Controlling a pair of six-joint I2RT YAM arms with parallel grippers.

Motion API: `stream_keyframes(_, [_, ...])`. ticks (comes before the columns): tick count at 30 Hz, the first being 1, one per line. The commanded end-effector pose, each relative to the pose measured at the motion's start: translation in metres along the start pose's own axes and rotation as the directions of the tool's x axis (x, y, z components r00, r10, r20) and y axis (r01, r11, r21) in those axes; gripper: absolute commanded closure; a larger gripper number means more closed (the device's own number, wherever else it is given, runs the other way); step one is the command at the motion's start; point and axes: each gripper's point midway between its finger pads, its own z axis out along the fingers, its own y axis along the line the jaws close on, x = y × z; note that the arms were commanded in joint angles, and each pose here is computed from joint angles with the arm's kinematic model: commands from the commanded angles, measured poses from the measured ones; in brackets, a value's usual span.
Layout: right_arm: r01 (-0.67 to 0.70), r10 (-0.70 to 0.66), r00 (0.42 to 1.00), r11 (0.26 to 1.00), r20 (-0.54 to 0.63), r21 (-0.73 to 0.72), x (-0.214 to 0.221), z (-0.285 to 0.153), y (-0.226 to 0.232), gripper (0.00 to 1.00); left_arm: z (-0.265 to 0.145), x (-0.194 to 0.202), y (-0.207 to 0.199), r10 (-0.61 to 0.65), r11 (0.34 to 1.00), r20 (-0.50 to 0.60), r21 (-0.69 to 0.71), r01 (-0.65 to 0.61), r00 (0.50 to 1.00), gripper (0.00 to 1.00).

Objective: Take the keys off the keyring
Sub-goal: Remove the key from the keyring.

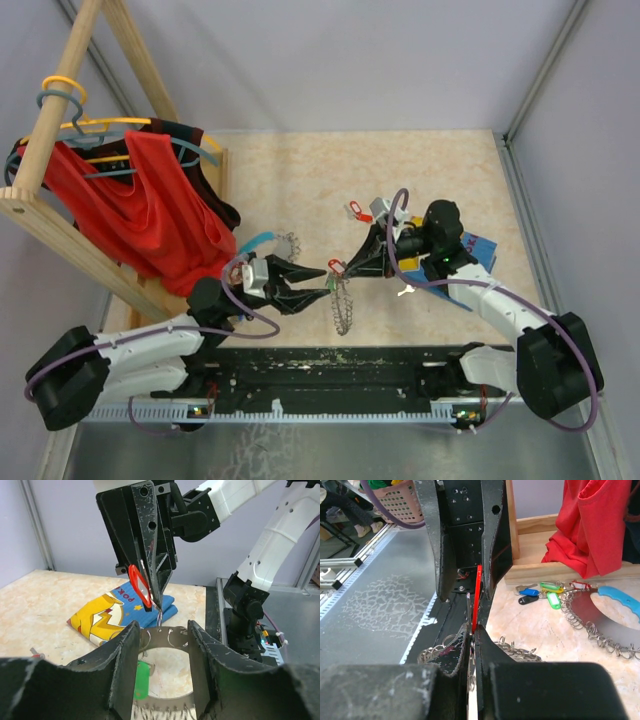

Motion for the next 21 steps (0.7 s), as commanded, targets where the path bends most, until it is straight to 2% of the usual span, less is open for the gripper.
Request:
stream_keyframes(1, [0.113,-0.113,0.994,0.993,0.007,-0.015,-0.022,-0.001,0.006,1.0,0.008,0.012,-0.001,0.025,0.998,-0.109,0.053,-0.02,0.994,0.5])
stream_keyframes(5, [0.111,-0.111,0.994,0.994,-0.001,-0.018,-0.021,-0.001,0.005,1.0,0.01,0.009,0.001,0.013,0.999,-0.09,0.038,-0.01,0.996,0.41])
stream_keyframes(9, [0.095,-0.095,0.995,0.995,-0.018,-0.019,-0.018,-0.002,0.004,1.0,0.011,0.0,0.0,-0.016,0.999,-0.038,0.031,0.017,0.999,0.42])
stream_keyframes(13, [0.101,-0.102,0.995,0.995,-0.022,-0.02,-0.019,-0.002,0.004,1.0,0.015,-0.002,-0.002,-0.086,0.996,-0.017,0.035,0.087,0.996,0.51])
stream_keyframes(19, [0.103,-0.104,0.994,0.994,-0.022,-0.02,-0.019,-0.002,0.004,1.0,0.02,0.005,-0.007,-0.158,0.985,-0.042,0.066,0.161,0.986,0.67])
stream_keyframes(21, [0.1,-0.101,0.995,0.995,-0.022,-0.02,-0.019,-0.002,0.004,1.0,0.021,0.008,-0.006,-0.17,0.983,-0.049,0.054,0.173,0.984,0.69])
